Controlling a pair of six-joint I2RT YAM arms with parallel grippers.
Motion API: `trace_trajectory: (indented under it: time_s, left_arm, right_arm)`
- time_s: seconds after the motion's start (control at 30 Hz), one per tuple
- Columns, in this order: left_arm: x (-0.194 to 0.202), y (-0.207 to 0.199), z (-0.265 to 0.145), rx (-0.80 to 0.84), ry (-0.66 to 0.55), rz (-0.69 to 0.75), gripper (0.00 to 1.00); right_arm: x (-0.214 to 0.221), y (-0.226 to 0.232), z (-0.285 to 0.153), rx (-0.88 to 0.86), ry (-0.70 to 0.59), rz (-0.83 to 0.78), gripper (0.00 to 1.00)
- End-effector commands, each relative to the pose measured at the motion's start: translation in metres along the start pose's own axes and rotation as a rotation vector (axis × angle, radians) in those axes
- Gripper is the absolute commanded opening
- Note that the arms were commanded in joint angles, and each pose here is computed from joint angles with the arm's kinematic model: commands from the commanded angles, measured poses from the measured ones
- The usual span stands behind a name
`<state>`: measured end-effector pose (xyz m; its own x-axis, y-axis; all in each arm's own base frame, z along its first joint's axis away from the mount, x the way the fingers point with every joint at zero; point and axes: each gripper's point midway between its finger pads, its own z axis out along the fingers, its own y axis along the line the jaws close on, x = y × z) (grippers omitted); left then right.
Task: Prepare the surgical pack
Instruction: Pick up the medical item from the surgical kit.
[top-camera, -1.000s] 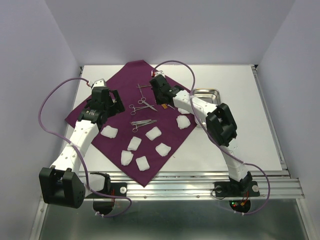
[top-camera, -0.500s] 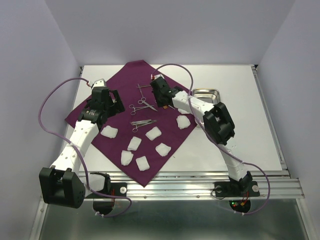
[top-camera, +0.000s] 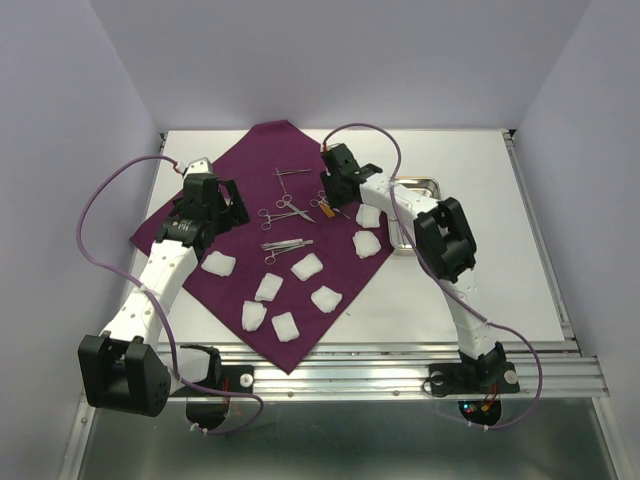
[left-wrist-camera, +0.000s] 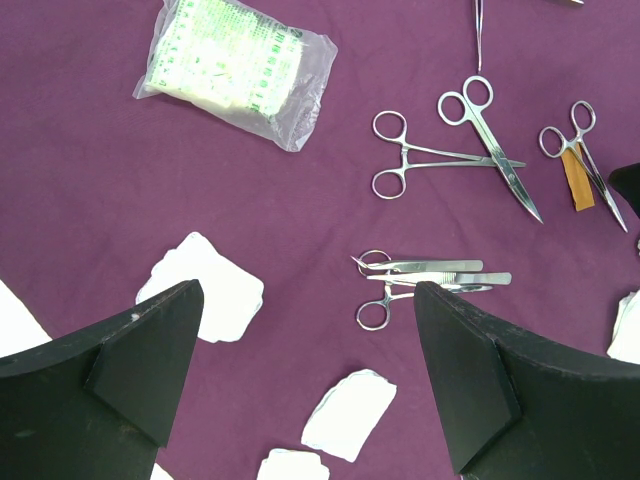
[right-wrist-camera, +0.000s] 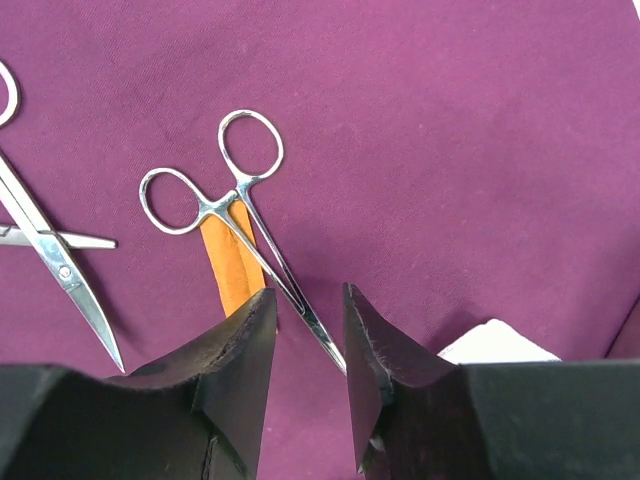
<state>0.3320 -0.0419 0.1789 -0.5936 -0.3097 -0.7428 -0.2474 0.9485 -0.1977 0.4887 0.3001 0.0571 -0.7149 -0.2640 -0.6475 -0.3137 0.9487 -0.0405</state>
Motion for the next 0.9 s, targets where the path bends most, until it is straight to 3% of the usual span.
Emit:
trace_trajectory:
  time_s: [0.0, 0.63, 0.87]
  left_arm:
    - [-0.009, -0.001, -0.003, 0.006, -0.035, -0.01, 0.99]
    - [-0.008, -0.003, -0.001, 0.016, -0.024, -0.011, 0.99]
    - [-0.007, -0.003, -0.001, 0.013, -0.022, -0.009, 0.99]
  right_arm:
    - [0.003, 0.006, 0.004, -0.047, 0.013, -0.02, 0.39]
    - [0.037, 0.0, 0.023, -0.065, 0.102, -0.045, 0.36]
    - [0.046, 0.003, 0.025, -0.084, 0.124, -0.042, 0.24]
